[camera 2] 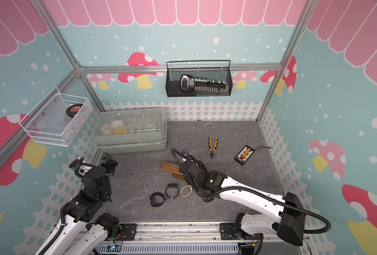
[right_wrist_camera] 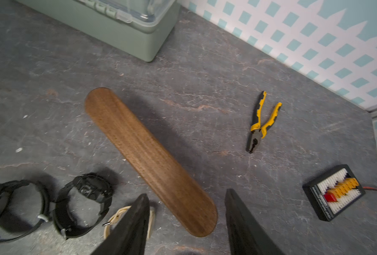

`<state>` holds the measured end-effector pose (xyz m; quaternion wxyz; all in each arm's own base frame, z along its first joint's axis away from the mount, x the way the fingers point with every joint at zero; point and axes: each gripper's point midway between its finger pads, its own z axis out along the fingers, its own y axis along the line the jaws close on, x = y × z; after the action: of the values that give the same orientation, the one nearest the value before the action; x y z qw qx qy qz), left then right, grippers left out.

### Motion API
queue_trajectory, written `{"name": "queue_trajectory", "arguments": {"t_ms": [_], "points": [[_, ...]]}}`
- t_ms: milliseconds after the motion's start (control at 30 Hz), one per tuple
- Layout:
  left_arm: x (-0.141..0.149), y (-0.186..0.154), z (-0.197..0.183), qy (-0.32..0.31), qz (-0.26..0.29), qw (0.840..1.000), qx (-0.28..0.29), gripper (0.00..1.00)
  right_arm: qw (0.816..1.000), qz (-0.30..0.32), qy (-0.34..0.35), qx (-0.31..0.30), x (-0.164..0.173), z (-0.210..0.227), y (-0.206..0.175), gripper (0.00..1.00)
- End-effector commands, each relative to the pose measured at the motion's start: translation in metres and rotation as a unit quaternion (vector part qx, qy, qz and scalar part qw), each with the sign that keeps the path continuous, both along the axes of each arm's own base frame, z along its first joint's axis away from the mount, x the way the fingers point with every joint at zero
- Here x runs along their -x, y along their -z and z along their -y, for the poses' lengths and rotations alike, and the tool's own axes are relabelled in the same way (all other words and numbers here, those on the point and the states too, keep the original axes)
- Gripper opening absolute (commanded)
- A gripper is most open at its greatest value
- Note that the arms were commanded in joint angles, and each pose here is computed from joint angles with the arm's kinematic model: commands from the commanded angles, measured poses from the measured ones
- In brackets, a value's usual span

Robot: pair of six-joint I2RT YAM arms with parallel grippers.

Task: Place watch on stand
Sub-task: Pick up the watch at the center of the board.

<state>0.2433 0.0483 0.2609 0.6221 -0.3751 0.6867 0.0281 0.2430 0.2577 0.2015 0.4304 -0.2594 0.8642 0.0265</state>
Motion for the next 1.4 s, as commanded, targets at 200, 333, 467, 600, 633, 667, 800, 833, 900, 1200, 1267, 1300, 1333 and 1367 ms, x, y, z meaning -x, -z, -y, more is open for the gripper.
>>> {"name": "queue_trajectory", "arguments": {"t_ms": [200, 333, 467, 600, 633, 667, 800, 833, 900, 1200, 1267, 1300, 1333, 1367], "points": [[-0.010, 0.023, 0.006, -0.004, -0.051, 0.999, 0.017, 0.97, 0.982, -0.133, -0.126, -0.046, 0.040, -0.079, 0.024, 0.35], [-0.015, 0.033, 0.010, 0.006, -0.069, 0.997, 0.022, 0.96, 0.947, -0.215, -0.229, -0.071, 0.072, -0.119, 0.035, 0.36], [-0.012, 0.039, 0.004, -0.005, -0.073, 0.997, 0.027, 0.96, 0.919, -0.283, -0.263, -0.074, 0.090, -0.139, 0.051, 0.37], [-0.009, 0.051, 0.000, -0.007, -0.077, 0.996, 0.046, 0.95, 0.904, -0.318, -0.273, -0.081, 0.098, -0.151, 0.062, 0.41], [-0.008, 0.055, -0.002, -0.010, -0.079, 0.996, 0.052, 0.95, 0.901, -0.326, -0.276, -0.082, 0.099, -0.153, 0.063, 0.42], [-0.006, 0.060, -0.003, -0.011, -0.081, 0.995, 0.057, 0.95, 0.899, -0.331, -0.275, -0.081, 0.100, -0.155, 0.065, 0.43], [-0.004, 0.076, -0.006, -0.017, -0.093, 0.993, 0.075, 0.95, 0.895, -0.353, -0.265, -0.062, 0.100, -0.158, 0.079, 0.45], [-0.004, 0.079, -0.006, -0.017, -0.096, 0.992, 0.078, 0.95, 0.894, -0.359, -0.261, -0.055, 0.099, -0.158, 0.082, 0.45], [-0.005, 0.083, -0.006, -0.018, -0.103, 0.991, 0.079, 0.94, 0.892, -0.368, -0.257, -0.045, 0.100, -0.160, 0.089, 0.45], [-0.011, 0.095, -0.007, -0.024, -0.128, 0.988, 0.085, 0.94, 0.888, -0.394, -0.237, -0.004, 0.097, -0.166, 0.118, 0.46], [-0.011, 0.098, -0.007, -0.026, -0.132, 0.987, 0.087, 0.94, 0.887, -0.397, -0.233, 0.001, 0.096, -0.167, 0.121, 0.46], [-0.011, 0.100, -0.007, -0.026, -0.134, 0.987, 0.088, 0.94, 0.887, -0.399, -0.233, 0.003, 0.097, -0.168, 0.122, 0.46], [-0.011, 0.101, -0.007, -0.028, -0.135, 0.986, 0.089, 0.94, 0.886, -0.402, -0.232, 0.005, 0.097, -0.169, 0.124, 0.46], [-0.011, 0.103, -0.008, -0.029, -0.137, 0.986, 0.089, 0.94, 0.885, -0.404, -0.232, 0.007, 0.097, -0.170, 0.126, 0.46]]}}
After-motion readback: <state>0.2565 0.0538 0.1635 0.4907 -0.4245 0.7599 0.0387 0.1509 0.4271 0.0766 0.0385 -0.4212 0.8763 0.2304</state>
